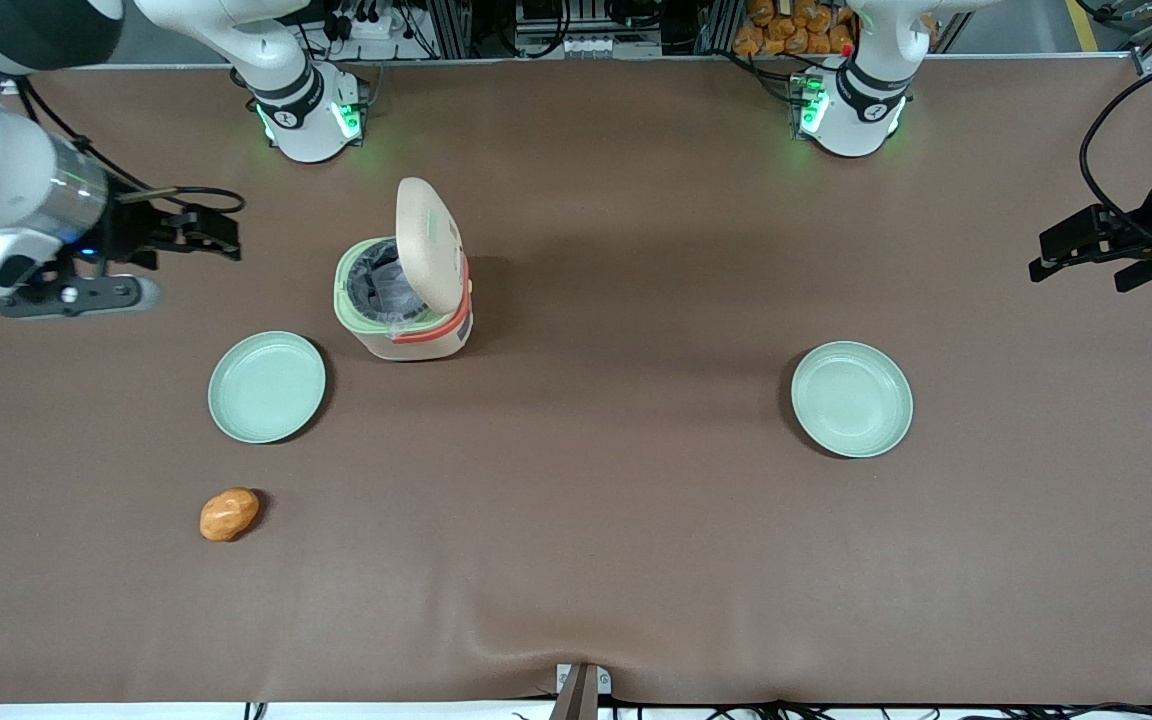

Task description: Press rice cooker button with right arm

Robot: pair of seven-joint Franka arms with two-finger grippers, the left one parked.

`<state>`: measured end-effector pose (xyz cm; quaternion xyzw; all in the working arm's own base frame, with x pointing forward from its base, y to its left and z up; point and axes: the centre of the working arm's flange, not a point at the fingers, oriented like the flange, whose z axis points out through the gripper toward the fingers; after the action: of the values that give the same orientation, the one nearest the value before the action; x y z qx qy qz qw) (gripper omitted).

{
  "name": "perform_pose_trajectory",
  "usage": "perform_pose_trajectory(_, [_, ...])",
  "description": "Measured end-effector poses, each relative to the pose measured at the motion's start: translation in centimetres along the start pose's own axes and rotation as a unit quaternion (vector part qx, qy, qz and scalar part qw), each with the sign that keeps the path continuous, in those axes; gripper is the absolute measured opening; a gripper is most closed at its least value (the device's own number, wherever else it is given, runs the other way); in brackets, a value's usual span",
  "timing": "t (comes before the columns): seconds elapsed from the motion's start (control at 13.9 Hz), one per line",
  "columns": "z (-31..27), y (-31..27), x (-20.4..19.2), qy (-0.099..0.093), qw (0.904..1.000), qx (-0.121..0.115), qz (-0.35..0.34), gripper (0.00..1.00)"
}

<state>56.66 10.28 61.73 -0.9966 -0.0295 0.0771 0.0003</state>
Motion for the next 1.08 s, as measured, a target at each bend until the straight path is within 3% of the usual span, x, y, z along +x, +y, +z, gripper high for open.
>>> perform_pose_trajectory(0.14, [-1.1, 1.8, 0.5, 0.031, 0.9993, -0.013, 0.015, 1.00])
perform_pose_trajectory(0.29, [-1.6, 4.5, 0.5, 0.039, 0.9985, -0.012, 0.037, 1.00])
perform_pose_trajectory(0.79, [-2.1, 9.1, 0.3, 0.042, 0.9980, -0.010, 0.047, 1.00])
perform_pose_trajectory(1.08, [-2.2, 10.2, -0.6, 0.024, 0.9980, -0.008, 0.057, 1.00])
